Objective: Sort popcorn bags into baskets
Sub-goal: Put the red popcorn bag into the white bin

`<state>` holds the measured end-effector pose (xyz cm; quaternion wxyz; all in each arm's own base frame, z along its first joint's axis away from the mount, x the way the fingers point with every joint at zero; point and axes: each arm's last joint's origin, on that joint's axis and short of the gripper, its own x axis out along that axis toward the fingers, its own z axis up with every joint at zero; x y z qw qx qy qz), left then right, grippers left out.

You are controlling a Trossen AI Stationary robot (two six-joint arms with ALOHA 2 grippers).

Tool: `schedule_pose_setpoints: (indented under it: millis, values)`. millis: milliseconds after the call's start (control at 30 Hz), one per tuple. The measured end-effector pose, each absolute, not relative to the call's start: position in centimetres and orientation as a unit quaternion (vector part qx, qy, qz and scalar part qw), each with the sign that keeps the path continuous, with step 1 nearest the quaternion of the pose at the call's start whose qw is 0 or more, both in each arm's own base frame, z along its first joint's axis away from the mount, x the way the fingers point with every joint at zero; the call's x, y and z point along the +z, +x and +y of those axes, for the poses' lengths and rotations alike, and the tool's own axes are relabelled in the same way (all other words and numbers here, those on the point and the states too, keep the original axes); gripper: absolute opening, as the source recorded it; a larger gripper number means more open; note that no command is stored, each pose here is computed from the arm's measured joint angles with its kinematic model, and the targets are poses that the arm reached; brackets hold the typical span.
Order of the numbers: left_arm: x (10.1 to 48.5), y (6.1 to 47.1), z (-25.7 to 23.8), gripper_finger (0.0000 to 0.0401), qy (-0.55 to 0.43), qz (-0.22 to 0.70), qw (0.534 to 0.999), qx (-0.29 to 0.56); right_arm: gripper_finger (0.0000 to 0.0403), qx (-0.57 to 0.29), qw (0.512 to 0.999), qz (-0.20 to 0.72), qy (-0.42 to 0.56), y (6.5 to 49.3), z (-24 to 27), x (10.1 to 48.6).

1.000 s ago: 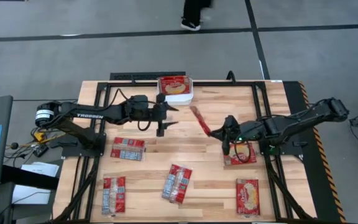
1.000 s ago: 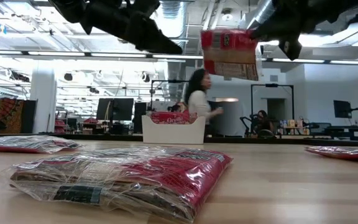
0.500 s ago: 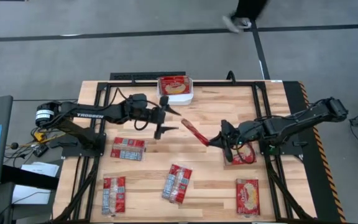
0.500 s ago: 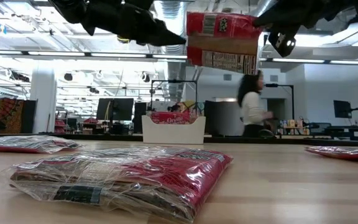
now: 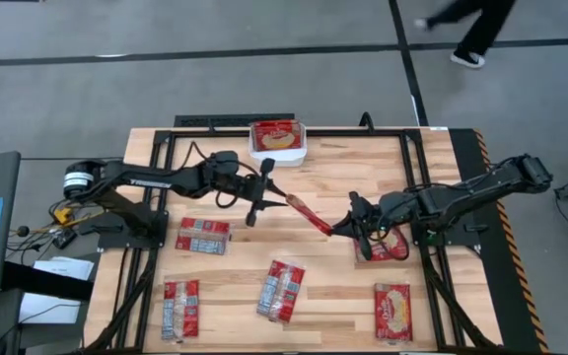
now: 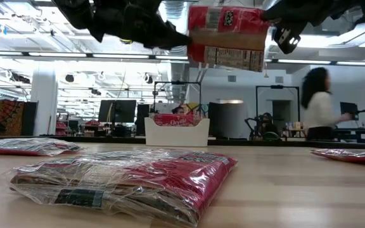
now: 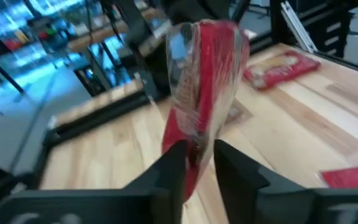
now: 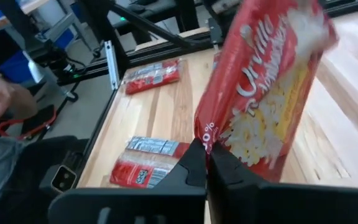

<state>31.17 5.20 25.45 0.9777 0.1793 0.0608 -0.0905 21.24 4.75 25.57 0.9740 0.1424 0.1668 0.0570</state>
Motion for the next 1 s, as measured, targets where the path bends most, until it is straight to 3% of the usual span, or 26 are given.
schedule_pose_setpoints:
  millis: [333,600,767,1000]
  values:
    - [23.5,32.7,5.5,0.0005,0.183,0.056,0.977,-0.095,0.001,0.061,0.975,0.16,0.142,21.3,4.7,25.7]
    - [24.0,32.1,5.8,0.0,0.159,0.089,0.983,-0.013,0.0018,-0.012,0.976,0.166,0.14,21.3,3.8,25.4]
    - [23.8,31.2,5.5,0.0,0.186,0.159,0.969,0.026,0.0057,-0.13,0.967,0.181,0.126,20.9,3.1,24.7]
    - [23.6,31.0,4.8,0.0,0.182,0.172,0.968,-0.015,0.012,-0.135,0.969,0.173,0.117,20.9,3.1,24.9]
